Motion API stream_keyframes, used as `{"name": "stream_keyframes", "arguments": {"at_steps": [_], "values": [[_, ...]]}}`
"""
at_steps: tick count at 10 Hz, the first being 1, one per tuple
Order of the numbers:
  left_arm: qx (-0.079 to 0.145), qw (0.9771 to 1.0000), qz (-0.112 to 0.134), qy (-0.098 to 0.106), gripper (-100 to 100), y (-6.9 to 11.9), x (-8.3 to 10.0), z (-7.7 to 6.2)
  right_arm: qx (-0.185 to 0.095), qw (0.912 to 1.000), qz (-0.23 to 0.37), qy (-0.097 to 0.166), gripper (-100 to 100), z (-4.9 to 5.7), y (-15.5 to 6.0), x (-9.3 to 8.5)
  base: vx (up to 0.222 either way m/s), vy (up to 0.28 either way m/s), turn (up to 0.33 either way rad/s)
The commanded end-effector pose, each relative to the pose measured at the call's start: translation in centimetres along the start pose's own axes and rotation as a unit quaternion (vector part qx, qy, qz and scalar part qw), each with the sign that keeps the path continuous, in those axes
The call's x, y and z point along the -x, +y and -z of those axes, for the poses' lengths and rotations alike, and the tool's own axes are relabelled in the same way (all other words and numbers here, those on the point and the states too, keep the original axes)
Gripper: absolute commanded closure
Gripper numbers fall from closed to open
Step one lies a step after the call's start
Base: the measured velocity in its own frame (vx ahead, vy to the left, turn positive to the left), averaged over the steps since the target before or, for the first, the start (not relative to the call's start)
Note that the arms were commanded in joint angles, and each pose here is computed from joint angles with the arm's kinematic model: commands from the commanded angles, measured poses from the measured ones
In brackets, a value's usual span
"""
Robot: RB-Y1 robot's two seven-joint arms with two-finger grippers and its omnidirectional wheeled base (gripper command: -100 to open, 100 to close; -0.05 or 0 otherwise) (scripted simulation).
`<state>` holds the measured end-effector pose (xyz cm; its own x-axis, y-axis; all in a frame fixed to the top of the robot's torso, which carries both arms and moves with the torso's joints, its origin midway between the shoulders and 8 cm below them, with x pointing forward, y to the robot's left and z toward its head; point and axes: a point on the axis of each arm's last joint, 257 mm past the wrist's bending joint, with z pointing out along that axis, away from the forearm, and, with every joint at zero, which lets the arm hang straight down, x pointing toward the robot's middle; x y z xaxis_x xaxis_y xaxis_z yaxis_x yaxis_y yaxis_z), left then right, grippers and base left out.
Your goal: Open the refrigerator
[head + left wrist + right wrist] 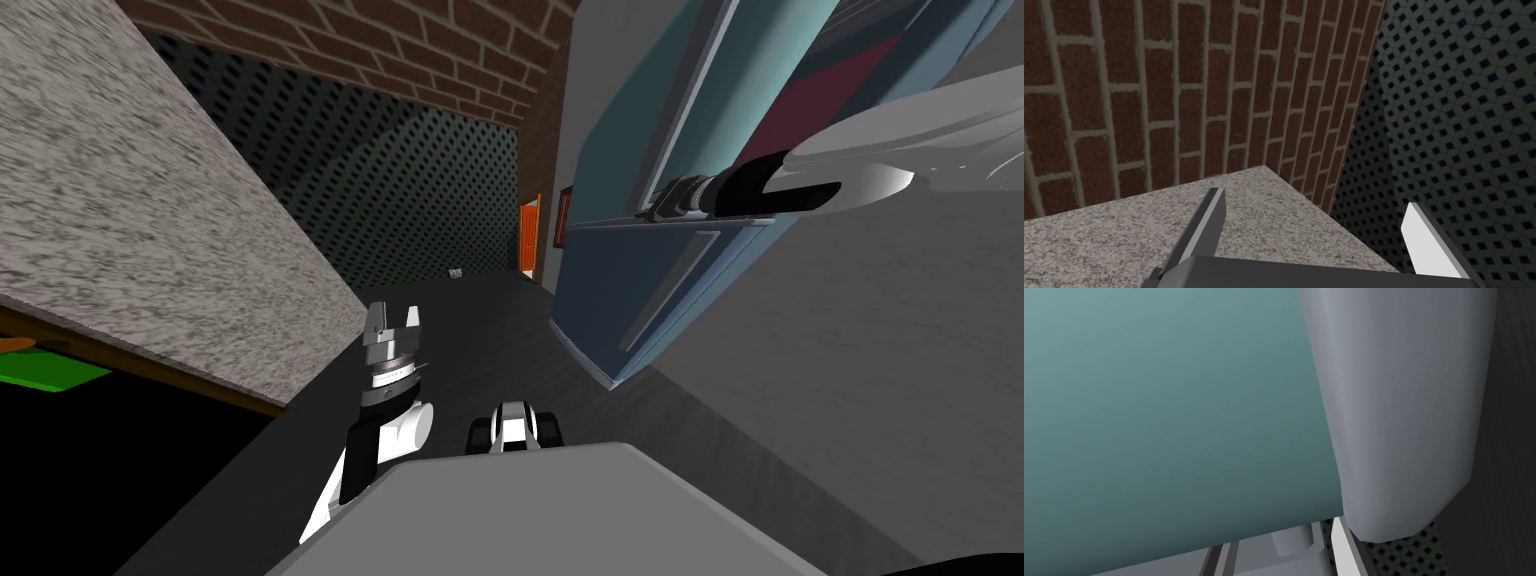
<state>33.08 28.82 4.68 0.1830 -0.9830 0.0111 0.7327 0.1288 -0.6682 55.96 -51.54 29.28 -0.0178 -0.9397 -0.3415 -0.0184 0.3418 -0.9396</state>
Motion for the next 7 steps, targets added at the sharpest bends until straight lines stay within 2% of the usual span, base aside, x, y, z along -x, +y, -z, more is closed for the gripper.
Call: {"name": "stream_keyframes", "arguments": {"at_steps": [1,3,4,6,7], "values": [[0.0,1.0,0.0,0.0,0,0.0,0.0,0.0,-0.006,0.9998,-0.002,0.021,100,-0.2,-0.5,-1.6,0.145,0.316,-0.079],[0.0,1.0,0.0,0.0,0,0.0,0.0,0.0,-0.016,0.9987,-0.003,0.048,100,-0.3,-1.3,-3.6,0.182,0.329,-0.084],[0.0,1.0,0.0,0.0,0,0.0,0.0,0.0,-0.016,0.9987,-0.003,0.048,100,-0.3,-1.3,-3.6,0.115,0.319,-0.064],[0.0,1.0,0.0,0.0,0,0.0,0.0,0.0,-0.026,0.9969,-0.002,0.074,100,-0.2,-2.2,-5.5,0.111,0.355,-0.071],[0.0,1.0,0.0,0.0,0,0.0,0.0,0.0,-0.026,0.9969,-0.002,0.074,100,-0.2,-2.2,-5.5,0.122,0.278,-0.057]]}}
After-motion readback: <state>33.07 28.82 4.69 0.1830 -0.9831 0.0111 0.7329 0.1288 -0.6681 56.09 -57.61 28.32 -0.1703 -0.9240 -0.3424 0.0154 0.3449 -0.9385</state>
